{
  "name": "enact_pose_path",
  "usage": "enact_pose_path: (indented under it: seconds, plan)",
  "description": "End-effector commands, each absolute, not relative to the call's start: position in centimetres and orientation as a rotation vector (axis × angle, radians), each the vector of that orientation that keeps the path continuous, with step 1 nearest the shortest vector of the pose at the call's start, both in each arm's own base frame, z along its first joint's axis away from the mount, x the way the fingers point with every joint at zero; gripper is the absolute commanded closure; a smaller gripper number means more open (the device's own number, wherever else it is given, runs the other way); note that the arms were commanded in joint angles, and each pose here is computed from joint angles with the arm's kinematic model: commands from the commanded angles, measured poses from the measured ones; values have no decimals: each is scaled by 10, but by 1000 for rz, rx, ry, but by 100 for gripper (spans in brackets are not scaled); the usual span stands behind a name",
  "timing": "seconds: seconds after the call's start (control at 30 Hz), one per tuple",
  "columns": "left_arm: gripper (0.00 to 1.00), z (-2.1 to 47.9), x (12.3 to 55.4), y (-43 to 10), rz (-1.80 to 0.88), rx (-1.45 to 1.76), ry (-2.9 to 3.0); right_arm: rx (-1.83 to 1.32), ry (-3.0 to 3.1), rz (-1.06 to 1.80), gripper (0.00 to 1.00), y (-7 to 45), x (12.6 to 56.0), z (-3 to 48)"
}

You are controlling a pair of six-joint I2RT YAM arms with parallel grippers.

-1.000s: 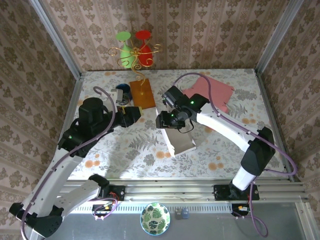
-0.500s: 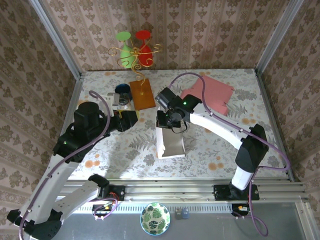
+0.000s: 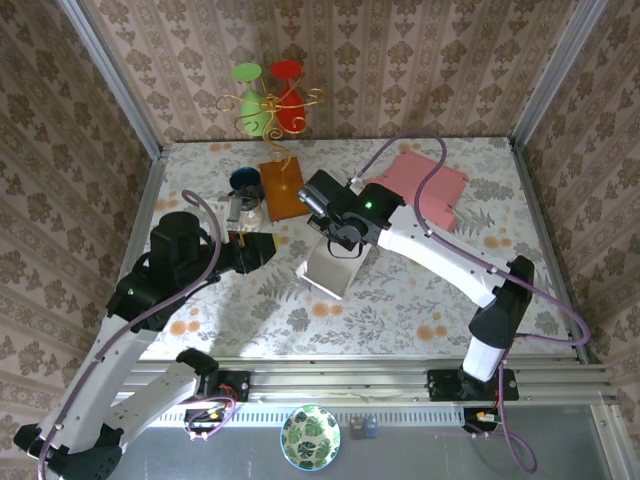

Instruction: Fold the paper box

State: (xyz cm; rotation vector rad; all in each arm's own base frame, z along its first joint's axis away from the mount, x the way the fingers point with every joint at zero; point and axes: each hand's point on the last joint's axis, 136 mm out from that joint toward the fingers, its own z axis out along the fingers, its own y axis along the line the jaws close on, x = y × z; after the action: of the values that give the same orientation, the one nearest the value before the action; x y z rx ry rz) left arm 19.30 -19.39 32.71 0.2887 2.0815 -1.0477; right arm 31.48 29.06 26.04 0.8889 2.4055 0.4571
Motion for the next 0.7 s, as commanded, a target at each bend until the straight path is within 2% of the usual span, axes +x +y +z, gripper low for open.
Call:
enact_pose_path:
  seconds: [0.0,0.17,0.37,0.67]
  plan:
    - [48,319,186,-195,-1084,294,2113,1266,2197,181,100,243,315,254]
    - [49,310,182,-198,-1103,298,2142,1527,2104,66,100,229,320,258]
    - [49,298,181,-199,-1114,296,2173,1829,2006,123,100,229,331,244]
    - [49,272,182,-204,-1106,309,2228,2076,1945,111,100,230,334,216]
